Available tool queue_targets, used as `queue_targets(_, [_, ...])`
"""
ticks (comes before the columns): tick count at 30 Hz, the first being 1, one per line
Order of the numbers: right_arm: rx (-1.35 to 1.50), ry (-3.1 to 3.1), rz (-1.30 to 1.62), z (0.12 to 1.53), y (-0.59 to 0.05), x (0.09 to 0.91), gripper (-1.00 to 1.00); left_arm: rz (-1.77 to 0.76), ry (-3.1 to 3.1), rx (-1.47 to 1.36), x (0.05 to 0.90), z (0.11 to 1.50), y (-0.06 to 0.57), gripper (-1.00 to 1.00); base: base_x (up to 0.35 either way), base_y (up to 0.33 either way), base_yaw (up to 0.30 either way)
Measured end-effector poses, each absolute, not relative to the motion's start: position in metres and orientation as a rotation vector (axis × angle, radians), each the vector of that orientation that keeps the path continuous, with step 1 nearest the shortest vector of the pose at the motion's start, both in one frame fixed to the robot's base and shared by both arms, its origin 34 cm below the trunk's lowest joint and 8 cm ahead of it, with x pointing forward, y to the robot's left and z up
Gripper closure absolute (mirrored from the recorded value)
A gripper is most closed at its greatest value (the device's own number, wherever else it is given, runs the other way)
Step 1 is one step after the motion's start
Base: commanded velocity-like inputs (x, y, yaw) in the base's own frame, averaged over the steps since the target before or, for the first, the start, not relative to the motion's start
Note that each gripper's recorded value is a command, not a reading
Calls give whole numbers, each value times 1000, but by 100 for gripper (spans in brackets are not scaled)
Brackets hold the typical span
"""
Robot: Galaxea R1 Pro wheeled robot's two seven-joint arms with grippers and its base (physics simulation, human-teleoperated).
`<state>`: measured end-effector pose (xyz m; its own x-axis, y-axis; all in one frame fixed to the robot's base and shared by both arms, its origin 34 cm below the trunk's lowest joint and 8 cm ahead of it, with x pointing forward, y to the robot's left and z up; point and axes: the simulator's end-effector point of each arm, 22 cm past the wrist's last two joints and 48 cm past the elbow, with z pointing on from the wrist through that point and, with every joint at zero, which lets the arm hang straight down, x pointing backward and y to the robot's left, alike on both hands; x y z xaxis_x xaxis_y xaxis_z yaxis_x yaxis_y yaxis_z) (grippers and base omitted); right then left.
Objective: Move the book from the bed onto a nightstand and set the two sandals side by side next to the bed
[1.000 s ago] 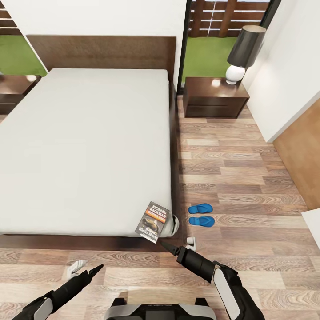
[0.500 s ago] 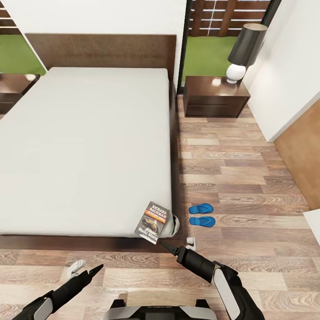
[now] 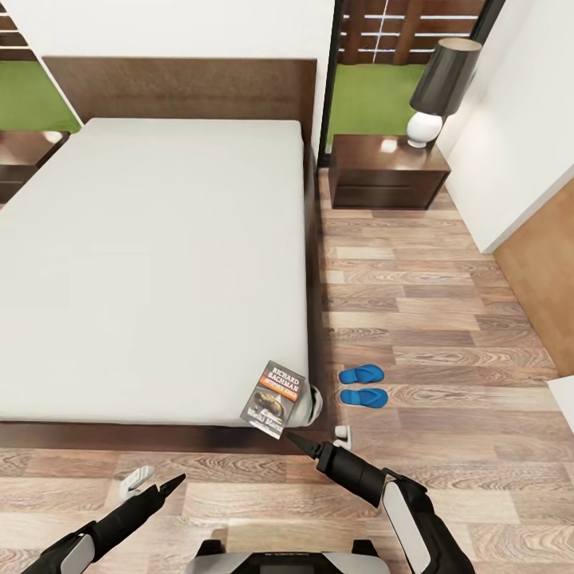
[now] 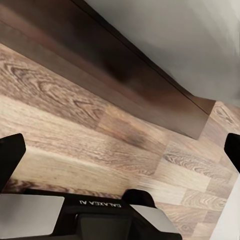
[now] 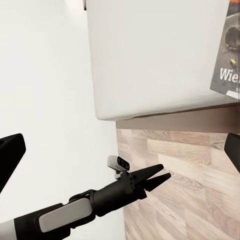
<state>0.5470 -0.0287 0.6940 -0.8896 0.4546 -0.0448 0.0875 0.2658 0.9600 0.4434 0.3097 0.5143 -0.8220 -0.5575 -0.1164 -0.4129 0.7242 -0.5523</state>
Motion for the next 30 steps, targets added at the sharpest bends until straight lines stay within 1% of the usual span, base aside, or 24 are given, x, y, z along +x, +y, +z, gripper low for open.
queue_targets(30, [496, 2230, 1659, 653, -29, 551, -100, -754, 2654, -763, 447, 473, 310, -100, 0, 0, 0])
